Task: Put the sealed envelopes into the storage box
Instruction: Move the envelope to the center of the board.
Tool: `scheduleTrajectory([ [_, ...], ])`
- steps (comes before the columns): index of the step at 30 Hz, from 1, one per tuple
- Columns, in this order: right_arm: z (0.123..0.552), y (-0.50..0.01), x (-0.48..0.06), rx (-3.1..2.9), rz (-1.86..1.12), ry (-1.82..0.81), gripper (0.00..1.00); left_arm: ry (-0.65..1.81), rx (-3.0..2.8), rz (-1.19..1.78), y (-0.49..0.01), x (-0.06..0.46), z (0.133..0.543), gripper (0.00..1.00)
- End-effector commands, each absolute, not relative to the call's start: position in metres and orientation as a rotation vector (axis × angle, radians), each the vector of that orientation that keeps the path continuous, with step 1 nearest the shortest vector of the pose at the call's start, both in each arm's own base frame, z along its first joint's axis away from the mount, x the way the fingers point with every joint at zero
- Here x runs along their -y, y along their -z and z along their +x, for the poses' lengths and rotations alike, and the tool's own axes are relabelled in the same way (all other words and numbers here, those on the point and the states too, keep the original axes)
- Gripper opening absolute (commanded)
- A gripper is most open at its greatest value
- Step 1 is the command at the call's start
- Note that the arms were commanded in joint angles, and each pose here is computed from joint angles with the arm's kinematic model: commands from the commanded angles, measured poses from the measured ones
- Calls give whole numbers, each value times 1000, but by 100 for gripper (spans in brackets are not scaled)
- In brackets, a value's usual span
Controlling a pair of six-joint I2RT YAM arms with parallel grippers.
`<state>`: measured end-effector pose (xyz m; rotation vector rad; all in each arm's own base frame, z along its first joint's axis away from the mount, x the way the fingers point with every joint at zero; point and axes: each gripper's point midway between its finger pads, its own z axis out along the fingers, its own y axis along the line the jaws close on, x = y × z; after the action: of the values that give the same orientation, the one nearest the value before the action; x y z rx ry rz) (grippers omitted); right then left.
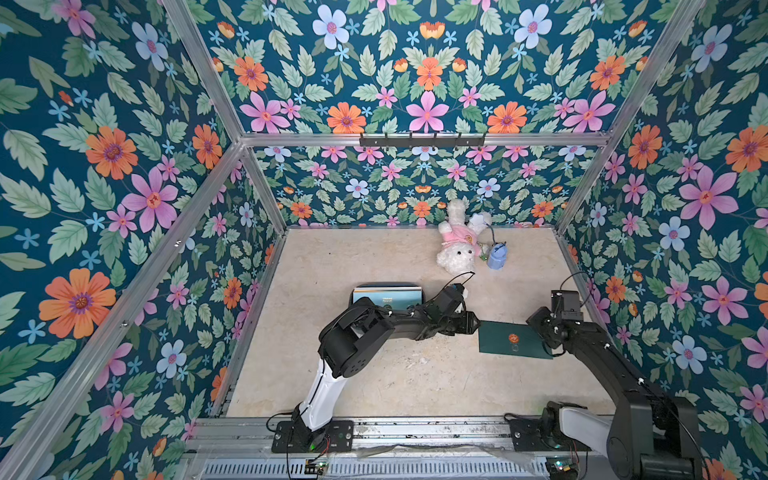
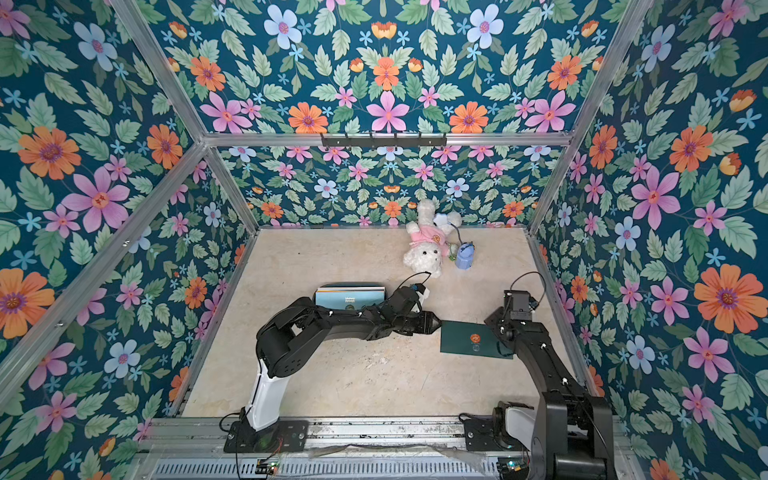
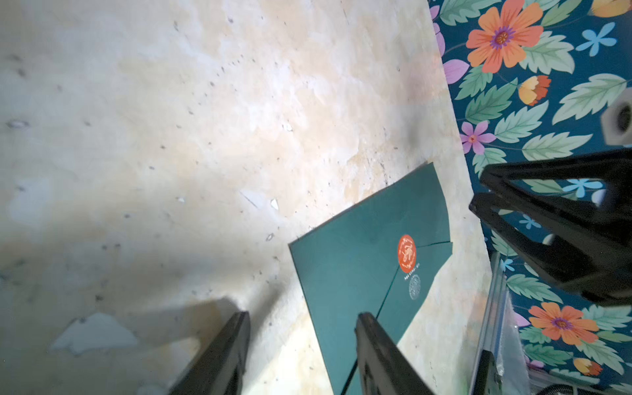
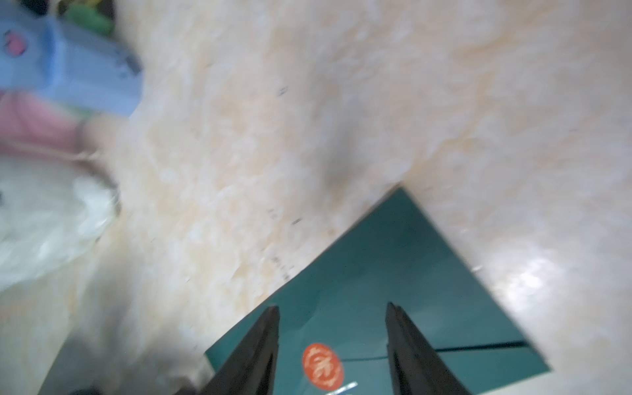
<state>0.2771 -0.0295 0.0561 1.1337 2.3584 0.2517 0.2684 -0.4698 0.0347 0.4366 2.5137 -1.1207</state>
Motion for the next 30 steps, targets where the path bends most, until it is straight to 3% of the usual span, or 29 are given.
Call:
scheduleTrajectory([
  [1, 265, -42, 44, -2392, 1175, -202, 55, 967, -2758, 427, 9, 441, 240, 58],
  [9, 261, -18, -13, -2502, 1139, -534, 51, 902, -2774, 412, 15, 434, 242, 58],
  [16, 268, -42, -65, -2513, 961, -773, 51, 735, -2775, 324, 15, 406, 266, 60],
  [21, 274, -57, -36, -2488, 840, -523, 54, 545, -2752, 273, 6, 378, 288, 61],
  [28, 272, -52, 34, -2409, 1038, -87, 56, 733, -2773, 335, -5, 404, 266, 61],
  [30, 268, -39, 47, -2419, 1124, -69, 56, 741, -2775, 337, -4, 407, 264, 61],
])
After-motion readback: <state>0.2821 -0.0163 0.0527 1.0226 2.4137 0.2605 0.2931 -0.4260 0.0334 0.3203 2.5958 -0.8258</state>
